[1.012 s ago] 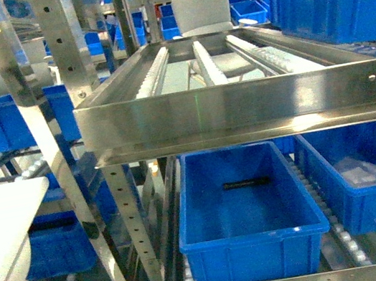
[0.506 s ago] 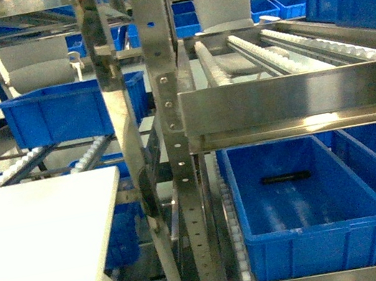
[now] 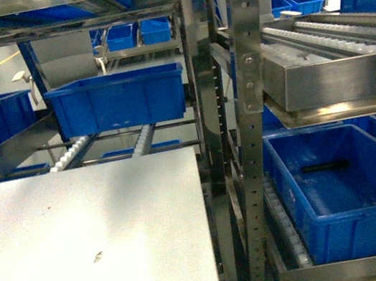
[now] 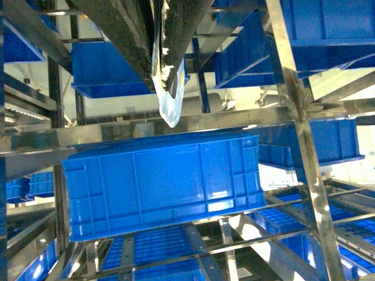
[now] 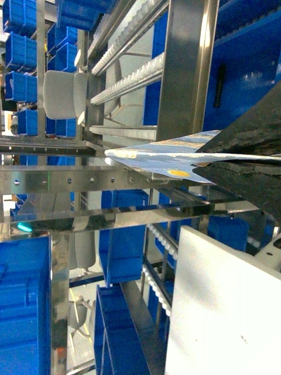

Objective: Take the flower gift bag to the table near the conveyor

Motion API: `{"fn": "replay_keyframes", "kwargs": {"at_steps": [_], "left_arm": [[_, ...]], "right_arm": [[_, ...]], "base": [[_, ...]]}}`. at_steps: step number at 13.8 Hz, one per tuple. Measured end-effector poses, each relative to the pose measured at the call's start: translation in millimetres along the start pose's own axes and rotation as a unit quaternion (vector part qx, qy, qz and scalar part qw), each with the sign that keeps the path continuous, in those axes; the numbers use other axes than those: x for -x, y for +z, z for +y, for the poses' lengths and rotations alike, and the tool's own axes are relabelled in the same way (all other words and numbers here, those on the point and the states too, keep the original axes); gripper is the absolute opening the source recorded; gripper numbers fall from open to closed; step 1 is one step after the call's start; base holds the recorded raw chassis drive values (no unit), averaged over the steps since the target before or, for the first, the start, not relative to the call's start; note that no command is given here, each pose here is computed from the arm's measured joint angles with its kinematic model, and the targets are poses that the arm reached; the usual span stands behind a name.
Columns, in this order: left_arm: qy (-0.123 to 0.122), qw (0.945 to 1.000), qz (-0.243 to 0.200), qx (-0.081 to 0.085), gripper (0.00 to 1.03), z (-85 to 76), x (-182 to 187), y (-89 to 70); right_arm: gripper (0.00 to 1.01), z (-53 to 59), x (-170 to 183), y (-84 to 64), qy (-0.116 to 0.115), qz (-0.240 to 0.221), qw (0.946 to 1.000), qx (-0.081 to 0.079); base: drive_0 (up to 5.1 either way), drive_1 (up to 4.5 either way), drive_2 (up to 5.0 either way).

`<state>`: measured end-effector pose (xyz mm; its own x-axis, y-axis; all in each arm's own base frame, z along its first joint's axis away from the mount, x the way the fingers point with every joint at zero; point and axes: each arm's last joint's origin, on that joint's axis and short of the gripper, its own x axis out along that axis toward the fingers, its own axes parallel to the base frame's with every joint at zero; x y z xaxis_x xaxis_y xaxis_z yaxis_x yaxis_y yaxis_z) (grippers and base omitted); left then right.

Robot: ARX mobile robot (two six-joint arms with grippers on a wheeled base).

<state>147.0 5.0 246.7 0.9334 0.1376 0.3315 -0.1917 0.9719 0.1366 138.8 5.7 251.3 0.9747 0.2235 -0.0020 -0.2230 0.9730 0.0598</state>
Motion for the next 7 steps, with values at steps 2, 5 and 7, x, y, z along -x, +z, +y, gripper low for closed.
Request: {"fn": "replay_keyframes", "kwargs": {"at_steps": [2, 5, 7], "left_arm": [[0.001, 1.0000, -0.001, 0.000, 0.02, 0.1, 0.1, 0.2], [0.000, 1.0000, 0.000, 0.000, 0.02, 0.0, 0.1, 0.1], [0.000, 1.0000, 0.000, 0.000, 0.02, 0.0, 0.0, 0.0]], "right_arm": [[0.03, 0.0, 0.0, 0.1, 0.000, 0.000, 1.0000, 0.000], [0.03, 0.0, 0.0, -0.1, 0.000, 0.001, 1.0000, 0.000], [0.03, 0.0, 0.0, 0.0, 0.000, 0.000, 1.0000, 0.000]], "base": [[-4.7, 0.86, 3.8], [-4.9, 1.90, 2.9], [-4.9, 3.44, 1.3]]}}
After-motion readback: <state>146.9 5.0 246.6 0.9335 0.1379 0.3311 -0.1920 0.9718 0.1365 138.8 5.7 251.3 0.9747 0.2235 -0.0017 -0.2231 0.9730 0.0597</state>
